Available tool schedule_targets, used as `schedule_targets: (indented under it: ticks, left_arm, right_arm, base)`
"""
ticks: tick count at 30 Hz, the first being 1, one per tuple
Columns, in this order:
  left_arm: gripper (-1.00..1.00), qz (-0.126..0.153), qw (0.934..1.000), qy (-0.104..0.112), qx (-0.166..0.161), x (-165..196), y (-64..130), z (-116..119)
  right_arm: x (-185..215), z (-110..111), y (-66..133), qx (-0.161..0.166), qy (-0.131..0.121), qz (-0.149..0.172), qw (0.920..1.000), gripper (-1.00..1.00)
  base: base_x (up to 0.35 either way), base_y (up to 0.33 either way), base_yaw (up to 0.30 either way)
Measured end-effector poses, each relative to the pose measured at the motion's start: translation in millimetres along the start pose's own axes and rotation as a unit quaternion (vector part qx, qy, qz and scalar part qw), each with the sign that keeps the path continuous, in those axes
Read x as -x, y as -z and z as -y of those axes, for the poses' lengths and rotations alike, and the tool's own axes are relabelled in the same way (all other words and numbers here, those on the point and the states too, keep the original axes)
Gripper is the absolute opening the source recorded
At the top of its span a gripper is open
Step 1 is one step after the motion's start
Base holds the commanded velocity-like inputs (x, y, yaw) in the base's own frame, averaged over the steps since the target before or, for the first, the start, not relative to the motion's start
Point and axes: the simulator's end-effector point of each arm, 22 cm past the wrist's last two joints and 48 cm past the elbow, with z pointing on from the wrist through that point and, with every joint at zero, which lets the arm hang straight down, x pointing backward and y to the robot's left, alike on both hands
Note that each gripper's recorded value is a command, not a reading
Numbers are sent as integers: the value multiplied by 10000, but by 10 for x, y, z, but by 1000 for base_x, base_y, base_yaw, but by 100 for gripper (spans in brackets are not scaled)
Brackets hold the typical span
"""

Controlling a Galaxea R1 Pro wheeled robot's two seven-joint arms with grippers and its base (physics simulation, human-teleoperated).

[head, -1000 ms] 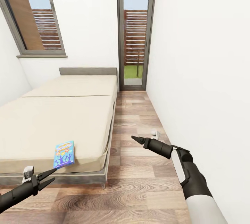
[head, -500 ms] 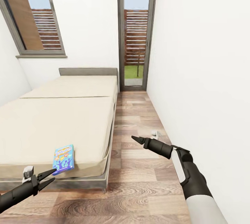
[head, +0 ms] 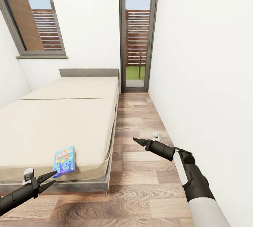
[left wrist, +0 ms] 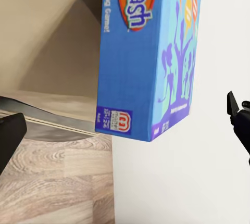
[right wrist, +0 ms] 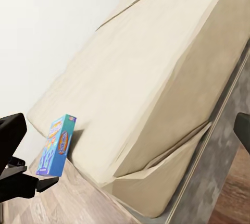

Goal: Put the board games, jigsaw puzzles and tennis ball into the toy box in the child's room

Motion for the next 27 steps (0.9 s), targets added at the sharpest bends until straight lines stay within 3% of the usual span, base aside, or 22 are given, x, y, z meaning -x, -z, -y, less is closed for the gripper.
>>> schedule_targets:
  ticks: [6,19,27]
  left_arm:
    - [100,2,10000,3,0,1,1,0]
    - [100,-104,9996,179,168,-94,-46,-230]
    - [100,-103,9996,180,167,-95,-45,-230]
  right_arm:
    - [0,0,0,0,2,1,10000,100]
    - [-209,240,-64,-91,-202,-132,9997,100]
    - [-211,241,-64,-94,-201,-135,9997,100]
  base:
    - [0,0,0]
    - [0,0,0]
    - [0,0,0]
